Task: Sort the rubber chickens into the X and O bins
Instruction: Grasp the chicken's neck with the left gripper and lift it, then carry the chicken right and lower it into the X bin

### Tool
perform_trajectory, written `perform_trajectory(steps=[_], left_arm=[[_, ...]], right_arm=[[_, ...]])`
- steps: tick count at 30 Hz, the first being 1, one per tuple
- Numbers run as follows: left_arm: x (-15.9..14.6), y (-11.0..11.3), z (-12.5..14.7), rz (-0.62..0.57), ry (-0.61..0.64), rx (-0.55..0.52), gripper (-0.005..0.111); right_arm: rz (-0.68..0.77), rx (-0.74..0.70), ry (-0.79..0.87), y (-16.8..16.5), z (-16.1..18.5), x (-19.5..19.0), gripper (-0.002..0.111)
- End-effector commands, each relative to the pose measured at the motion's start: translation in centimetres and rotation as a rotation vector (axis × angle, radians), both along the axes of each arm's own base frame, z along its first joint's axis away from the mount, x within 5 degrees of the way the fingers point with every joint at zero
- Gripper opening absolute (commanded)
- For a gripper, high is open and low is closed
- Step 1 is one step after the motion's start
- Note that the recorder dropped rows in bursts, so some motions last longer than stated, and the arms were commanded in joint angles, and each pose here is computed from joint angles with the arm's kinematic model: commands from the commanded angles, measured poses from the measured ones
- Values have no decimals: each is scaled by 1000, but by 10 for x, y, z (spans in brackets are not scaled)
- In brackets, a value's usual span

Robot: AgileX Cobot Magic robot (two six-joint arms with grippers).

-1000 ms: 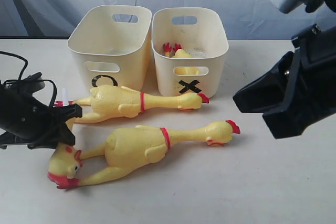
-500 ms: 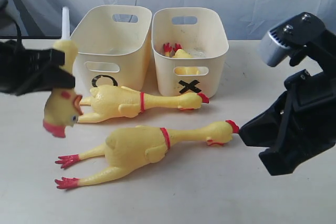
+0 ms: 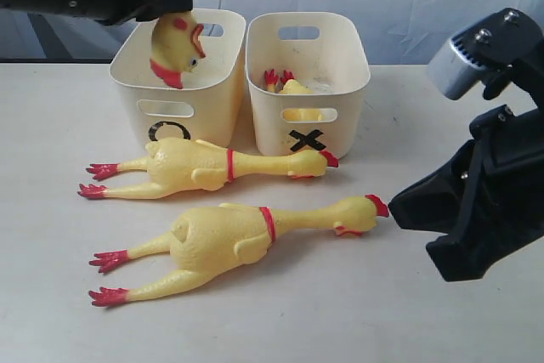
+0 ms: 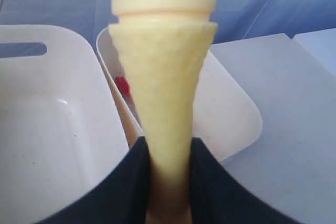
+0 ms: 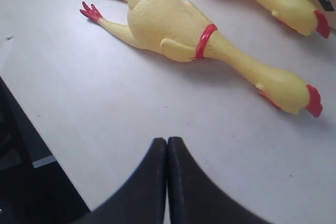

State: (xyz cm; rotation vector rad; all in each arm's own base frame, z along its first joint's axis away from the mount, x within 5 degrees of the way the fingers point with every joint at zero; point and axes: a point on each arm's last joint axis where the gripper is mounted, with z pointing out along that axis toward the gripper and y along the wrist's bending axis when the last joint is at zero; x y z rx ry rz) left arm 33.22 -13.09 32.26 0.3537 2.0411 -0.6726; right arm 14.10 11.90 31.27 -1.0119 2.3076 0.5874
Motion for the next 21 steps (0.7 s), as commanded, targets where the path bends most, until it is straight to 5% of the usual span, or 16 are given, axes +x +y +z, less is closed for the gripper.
perform_trajectory(steps=[1, 8, 21], left_arm=[[31, -27, -8, 10, -61, 7, 0], [77, -75, -29, -23, -80, -14, 0], [97, -125, -44, -33, -107, -48, 0]], right_arm=[[-8, 18, 1, 0, 1, -1, 0], [-7, 17, 3, 0, 1, -1, 0], [-3, 21, 8, -1, 1, -3, 0]])
